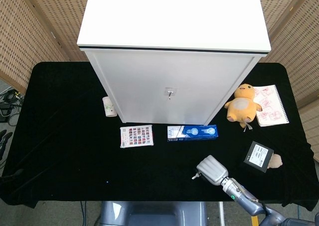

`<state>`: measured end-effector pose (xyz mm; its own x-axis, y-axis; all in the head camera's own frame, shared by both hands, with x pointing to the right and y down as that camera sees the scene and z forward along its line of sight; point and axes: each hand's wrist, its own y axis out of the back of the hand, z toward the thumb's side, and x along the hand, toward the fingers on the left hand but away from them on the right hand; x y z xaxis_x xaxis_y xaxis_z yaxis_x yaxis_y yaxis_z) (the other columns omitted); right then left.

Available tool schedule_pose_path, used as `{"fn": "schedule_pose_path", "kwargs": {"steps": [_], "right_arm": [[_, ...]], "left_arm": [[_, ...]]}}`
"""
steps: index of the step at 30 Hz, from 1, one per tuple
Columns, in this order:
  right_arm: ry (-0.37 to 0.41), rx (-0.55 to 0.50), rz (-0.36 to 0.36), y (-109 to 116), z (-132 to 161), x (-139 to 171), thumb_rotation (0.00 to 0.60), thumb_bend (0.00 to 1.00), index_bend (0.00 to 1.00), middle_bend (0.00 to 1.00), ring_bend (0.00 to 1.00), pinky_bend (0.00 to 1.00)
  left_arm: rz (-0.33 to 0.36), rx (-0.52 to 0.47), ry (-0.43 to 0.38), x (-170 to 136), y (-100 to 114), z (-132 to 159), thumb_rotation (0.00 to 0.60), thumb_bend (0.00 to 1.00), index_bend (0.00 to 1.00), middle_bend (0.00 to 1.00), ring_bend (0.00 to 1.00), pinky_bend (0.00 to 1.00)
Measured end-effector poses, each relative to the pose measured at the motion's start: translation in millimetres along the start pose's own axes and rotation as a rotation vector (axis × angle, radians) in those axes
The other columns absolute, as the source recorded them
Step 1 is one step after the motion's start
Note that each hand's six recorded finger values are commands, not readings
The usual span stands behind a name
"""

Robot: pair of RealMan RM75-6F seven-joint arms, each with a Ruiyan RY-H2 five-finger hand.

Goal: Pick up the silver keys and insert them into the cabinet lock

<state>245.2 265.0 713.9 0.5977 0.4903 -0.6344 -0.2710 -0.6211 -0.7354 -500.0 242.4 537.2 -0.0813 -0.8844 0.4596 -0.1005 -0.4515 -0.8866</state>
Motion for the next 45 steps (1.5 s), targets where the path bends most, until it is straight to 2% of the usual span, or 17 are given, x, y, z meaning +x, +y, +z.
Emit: {"fn": "schedule_pose_path", "kwargs": {"steps": [18,45], "right_arm": [[-0.009,0.055,0.009,-7,-4,-6,0.600,0.54,0.54,0.94,0.93,1.00],[-0.001,0.072,0.009,-11,-4,-10,0.600,0.60,0.60,0.94,0.93,1.00]], "left_arm": [[-0.002,0.001,0.001,0,-1,0,0.600,0.00,0.00,0.00,0.00,0.00],[-0.003,-0.006,-0.004,0,0,0,0.600,0.00,0.00,0.00,0.00,0.00]]}}
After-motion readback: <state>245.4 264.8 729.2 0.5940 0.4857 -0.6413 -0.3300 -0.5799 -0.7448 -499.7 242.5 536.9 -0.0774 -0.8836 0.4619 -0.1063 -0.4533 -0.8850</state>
